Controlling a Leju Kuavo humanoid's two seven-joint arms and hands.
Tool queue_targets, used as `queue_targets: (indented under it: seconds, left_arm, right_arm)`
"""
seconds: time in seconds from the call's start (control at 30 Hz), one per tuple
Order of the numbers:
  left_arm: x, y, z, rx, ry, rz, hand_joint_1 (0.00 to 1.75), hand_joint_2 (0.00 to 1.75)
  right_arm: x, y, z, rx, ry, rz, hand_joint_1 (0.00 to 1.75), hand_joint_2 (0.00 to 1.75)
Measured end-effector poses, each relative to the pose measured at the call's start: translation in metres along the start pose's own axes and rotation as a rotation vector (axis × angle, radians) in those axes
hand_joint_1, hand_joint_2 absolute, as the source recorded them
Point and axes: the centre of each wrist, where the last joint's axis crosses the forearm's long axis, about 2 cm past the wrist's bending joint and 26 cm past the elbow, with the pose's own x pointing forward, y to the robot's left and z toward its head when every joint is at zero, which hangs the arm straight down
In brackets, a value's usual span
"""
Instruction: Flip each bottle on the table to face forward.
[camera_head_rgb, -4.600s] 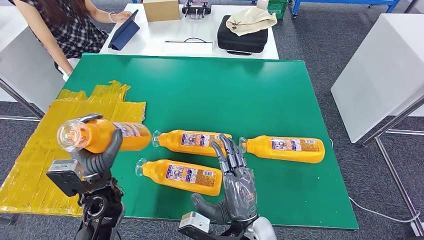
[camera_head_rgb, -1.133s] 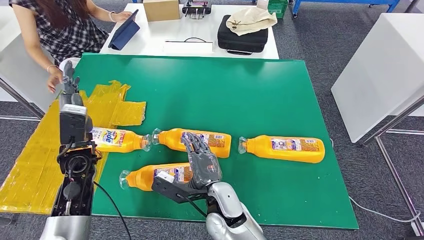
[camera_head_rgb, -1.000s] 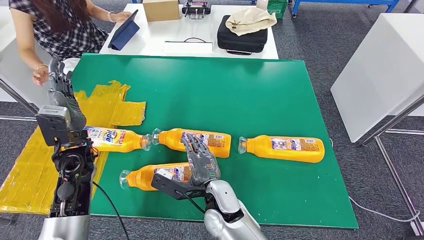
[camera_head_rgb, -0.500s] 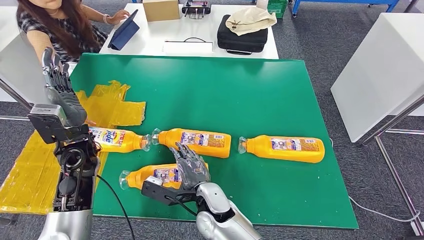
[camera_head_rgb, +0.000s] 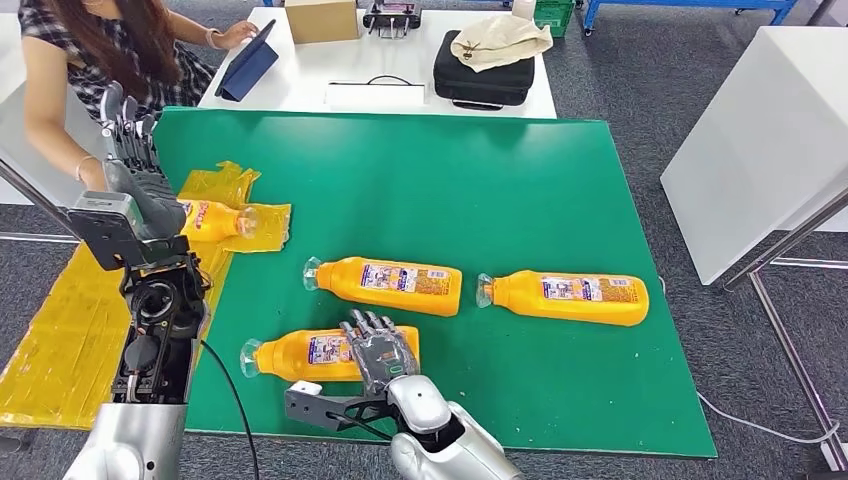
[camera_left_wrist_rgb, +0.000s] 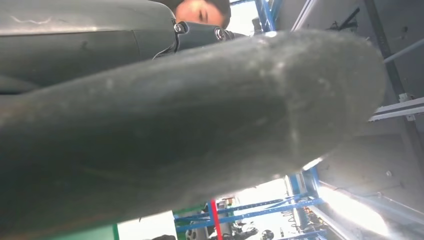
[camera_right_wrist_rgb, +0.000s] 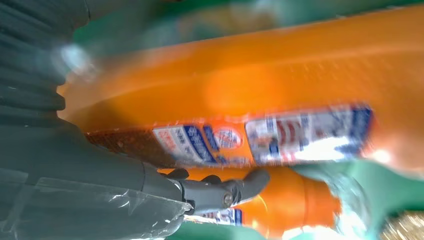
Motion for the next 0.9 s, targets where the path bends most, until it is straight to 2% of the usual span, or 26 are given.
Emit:
queue_targets:
  seconds: [0.1, 0.27, 0.4, 0.7, 0.83, 0.9]
  left_arm:
    - [0.001, -0.005, -0.004, -0.003, 0.005, 0.012, 0.00, 0.00]
    - [0.001, -0.011, -0.012, -0.011, 0.005, 0.029, 0.00, 0.00]
    - [0.002, -0.017, -0.023, -0.019, 0.000, 0.046, 0.00, 0.00]
    - [0.008, -0.030, -0.048, -0.035, 0.002, 0.070, 0.00, 0.00]
    - [0.007, -0.031, -0.049, -0.038, 0.028, 0.080, 0.00, 1.75]
    - [0.005, -0.030, -0.046, -0.040, 0.046, 0.084, 0.00, 1.75]
  right_arm:
    - [-0.006, 0.007, -0.002, 0.061, 0.065, 0.072, 0.00, 1.75]
    - [-0.017, 0.011, -0.005, 0.118, 0.104, 0.112, 0.00, 1.75]
    - [-0.020, 0.010, -0.007, 0.157, 0.131, 0.125, 1.75, 1.75]
    - [-0.025, 0.008, -0.008, 0.179, 0.153, 0.085, 1.75, 1.75]
    - [-0.024, 0.008, -0.006, 0.112, 0.154, -0.038, 1.75, 1.75]
    - [-0.023, 0.007, -0.002, 0.066, 0.155, -0.123, 1.75, 1.75]
